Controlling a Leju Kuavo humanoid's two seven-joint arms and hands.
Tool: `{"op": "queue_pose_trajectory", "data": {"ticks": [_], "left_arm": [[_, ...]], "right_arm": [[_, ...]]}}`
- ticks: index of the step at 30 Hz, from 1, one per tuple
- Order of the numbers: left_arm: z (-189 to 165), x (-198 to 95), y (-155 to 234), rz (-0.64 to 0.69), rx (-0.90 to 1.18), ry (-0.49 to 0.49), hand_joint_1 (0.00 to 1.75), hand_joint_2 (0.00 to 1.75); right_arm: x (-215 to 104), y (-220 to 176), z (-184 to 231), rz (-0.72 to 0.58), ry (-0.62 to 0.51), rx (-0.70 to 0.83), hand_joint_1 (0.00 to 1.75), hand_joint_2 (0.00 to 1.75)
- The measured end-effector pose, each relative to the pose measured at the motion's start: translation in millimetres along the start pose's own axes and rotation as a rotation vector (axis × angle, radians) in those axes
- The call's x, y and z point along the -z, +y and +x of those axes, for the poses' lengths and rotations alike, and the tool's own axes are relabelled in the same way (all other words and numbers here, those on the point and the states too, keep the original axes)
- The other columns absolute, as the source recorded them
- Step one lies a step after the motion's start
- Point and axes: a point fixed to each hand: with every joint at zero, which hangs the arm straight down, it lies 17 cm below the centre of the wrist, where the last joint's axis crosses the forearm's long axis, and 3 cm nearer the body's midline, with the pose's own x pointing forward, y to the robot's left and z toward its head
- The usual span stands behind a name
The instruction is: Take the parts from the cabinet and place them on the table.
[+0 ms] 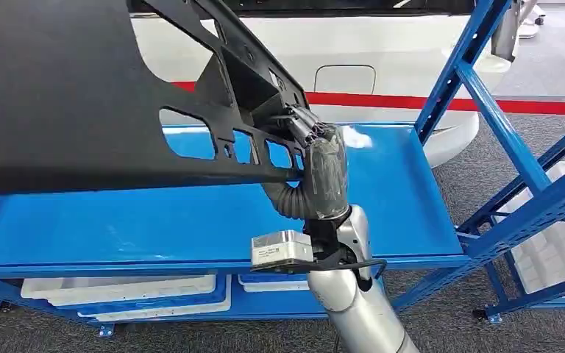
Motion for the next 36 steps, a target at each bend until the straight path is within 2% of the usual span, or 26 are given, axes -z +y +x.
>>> {"op": "queue_pose_trajectory", "data": {"ticks": [7, 13, 24, 30, 36], "left_arm": [[5.9, -1.7, -6.0, -0.027, -0.032, -0.029, 0.0, 1.75], [12.4, -3.6, -12.9, -0.067, -0.056, -0.07, 0.0, 1.75], [8.8, -3.3, -12.6, -0.071, -0.114, -0.048, 0.0, 1.75], [21.9, -4.9, -14.6, -0.089, -0.146, -0.118, 0.0, 1.75], [31.1, 11.5, 2.2, -0.128, -0.205, -0.13, 0.0, 1.75]], "right_arm": [[-3.7, -10.6, -11.9, -0.045, 0.024, 0.025, 1.75, 1.75], [-35.1, -21.3, -38.7, -0.054, 0.093, 0.05, 1.75, 1.75], [-53.8, -30.4, -52.2, -0.06, 0.125, 0.052, 1.75, 1.75], [-65.2, -33.6, -60.2, -0.055, 0.147, 0.029, 1.75, 1.75], [-78.6, -39.9, -67.6, -0.058, 0.165, 0.001, 1.75, 1.75]]}}
